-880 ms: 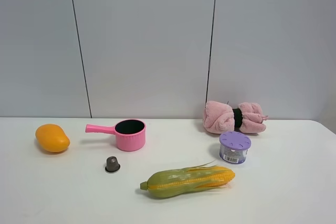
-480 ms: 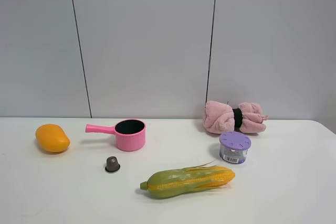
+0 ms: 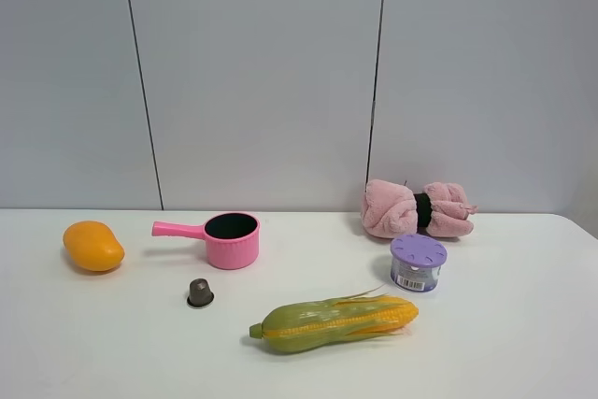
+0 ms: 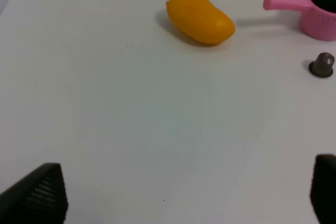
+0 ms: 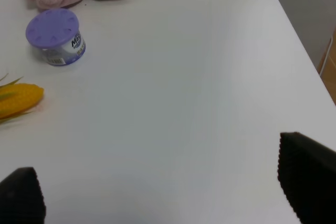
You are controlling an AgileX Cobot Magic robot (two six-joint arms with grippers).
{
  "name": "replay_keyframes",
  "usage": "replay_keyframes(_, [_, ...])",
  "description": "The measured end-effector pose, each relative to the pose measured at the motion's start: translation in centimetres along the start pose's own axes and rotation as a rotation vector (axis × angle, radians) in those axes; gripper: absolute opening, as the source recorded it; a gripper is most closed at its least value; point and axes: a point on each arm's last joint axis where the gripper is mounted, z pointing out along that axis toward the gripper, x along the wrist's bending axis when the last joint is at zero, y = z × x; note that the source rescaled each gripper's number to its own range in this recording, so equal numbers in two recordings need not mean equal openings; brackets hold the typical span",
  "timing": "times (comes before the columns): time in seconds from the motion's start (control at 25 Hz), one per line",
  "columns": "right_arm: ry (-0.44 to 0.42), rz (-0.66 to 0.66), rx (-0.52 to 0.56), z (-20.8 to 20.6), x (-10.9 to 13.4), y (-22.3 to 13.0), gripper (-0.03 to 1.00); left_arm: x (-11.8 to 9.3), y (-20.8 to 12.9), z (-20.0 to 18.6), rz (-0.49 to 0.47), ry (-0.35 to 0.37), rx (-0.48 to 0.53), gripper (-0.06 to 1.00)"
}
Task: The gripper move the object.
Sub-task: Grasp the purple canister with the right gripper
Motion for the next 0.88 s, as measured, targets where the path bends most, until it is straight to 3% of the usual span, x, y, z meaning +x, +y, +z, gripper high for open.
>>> replay_keyframes(0.88, [0.000, 0.000, 0.000, 0.00, 0.00, 0.00, 0.94, 0.00, 0.00, 0.00, 0.000, 0.000, 0.000, 1.00])
